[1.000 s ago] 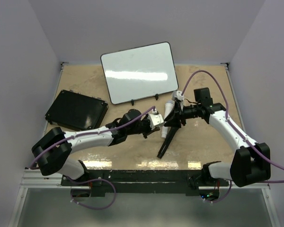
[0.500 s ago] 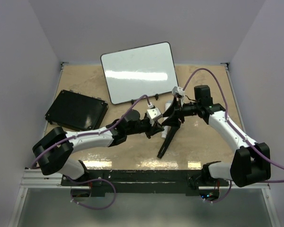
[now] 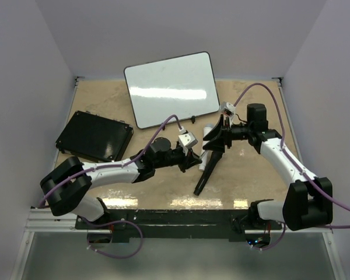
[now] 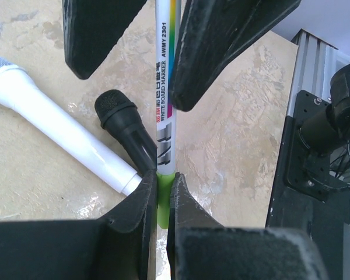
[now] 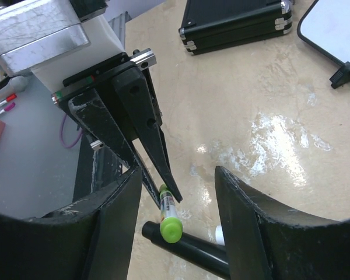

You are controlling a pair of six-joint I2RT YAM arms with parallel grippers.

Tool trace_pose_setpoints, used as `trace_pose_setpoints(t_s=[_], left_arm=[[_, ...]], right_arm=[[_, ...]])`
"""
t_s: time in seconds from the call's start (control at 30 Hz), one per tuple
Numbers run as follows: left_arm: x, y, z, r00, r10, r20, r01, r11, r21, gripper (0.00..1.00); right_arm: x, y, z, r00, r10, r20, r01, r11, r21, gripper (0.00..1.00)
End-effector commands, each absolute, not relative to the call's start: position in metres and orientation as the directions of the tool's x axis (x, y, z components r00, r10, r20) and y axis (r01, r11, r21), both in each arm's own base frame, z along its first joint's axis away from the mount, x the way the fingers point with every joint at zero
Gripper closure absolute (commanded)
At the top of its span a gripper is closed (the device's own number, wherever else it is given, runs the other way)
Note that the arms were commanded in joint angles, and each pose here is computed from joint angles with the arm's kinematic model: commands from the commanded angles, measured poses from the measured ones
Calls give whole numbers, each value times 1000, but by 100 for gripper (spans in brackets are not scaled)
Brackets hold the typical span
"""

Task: Write a sentence on the whiteboard
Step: Open the pen cap from the whiteboard marker.

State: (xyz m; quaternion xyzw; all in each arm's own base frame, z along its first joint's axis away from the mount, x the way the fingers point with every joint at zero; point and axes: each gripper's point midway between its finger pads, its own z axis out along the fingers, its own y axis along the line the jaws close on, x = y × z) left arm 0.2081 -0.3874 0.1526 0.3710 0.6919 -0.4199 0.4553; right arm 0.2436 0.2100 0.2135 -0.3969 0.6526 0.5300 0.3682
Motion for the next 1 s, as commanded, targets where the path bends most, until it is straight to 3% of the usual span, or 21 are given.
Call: trace_pose_setpoints(t_s=[0.0,0.17,0.3,0.4,0.77,0.97], left_arm=[[211,-392,175,-293,43,-955,896,361,-259,100],[215,-394,182,-297,22,-955,889,370,-268,100],[220,-394,189,-289,9,-957,885,383,-264,100],[220,-396,191,-289,9,-957,888,376,-265,100],[227,-399,203,-265,-2,-964,891,381,-245,100],[228,-398,205,-254,9,-967,895,383,-231,100]], right_arm=[[235,211,225,-387,-104,-916,-922,71,382,43],[232,214,219,-409,-108,-906,-913,62,404,47],[232,216,215,-438,-109,-892,-899,57,435,60],[231,217,215,-443,-110,-890,-896,52,440,64],[229,222,207,-452,-132,-882,-892,53,449,70],[229,222,207,-448,-137,-883,-894,52,446,83]])
